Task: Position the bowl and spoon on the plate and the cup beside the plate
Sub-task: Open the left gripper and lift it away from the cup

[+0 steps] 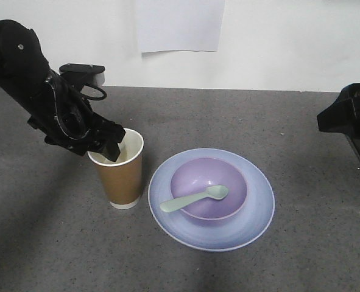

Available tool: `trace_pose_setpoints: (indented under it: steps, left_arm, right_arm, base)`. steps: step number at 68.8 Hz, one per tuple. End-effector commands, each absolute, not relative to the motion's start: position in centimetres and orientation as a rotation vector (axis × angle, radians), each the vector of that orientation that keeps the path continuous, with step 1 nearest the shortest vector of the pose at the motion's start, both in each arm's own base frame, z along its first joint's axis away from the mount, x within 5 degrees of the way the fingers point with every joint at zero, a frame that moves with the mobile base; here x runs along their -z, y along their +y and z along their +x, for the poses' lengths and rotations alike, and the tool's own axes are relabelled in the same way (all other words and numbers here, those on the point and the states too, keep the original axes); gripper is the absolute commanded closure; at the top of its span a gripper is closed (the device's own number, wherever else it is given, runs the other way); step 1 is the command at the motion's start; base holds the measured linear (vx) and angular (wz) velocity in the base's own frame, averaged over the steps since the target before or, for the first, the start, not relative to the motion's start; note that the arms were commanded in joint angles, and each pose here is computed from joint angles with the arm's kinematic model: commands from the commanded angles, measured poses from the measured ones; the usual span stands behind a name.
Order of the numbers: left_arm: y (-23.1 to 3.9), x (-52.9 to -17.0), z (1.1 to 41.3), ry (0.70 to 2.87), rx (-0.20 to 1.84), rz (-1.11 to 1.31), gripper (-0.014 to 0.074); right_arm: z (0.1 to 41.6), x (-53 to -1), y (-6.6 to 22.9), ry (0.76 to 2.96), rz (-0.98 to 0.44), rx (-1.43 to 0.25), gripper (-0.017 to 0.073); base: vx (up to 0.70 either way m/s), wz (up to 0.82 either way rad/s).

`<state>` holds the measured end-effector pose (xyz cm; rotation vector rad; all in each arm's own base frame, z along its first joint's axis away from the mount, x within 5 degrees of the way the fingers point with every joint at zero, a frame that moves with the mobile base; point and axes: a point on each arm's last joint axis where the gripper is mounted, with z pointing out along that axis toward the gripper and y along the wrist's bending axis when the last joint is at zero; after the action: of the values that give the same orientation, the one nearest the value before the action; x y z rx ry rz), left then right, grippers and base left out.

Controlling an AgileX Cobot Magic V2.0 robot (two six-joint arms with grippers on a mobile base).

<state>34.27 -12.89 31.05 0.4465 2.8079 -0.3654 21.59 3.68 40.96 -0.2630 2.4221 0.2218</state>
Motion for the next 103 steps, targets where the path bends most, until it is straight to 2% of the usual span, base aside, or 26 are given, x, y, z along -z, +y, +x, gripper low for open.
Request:
trace_pose_setpoints:
  steps: [1,45,75,103]
  left_arm:
    - [-12.7,-35.3,32.9,2.649,0.405,0.425,0.0097]
    - [-7.9,-44.4,25.9,2.327,0.173,0.192,0.0097]
    - [-5.4,-40.7,19.0,2.173,0.199,0.091,0.0108]
    - [-2.6,-37.8,12.0,2.005,0.171,0.053,0.0108]
  right_arm:
    - [21.4,-42.4,3.5,2.329,-0.254,-0.216,-0.0028]
    - [21.2,-42.5,3.1,2.326,-0.220,-0.171,-0.0028]
    - [17.3,-44.9,1.8,2.183,-0.153,-0.058,-0.0028]
    - [12.4,-38.2,1.2,2.069,-0.116,-0.047,-0.0028]
  base:
    - [0.00,0.00]
    - [0.00,0.00]
    - [0.00,0.00]
    - [0.00,0.00]
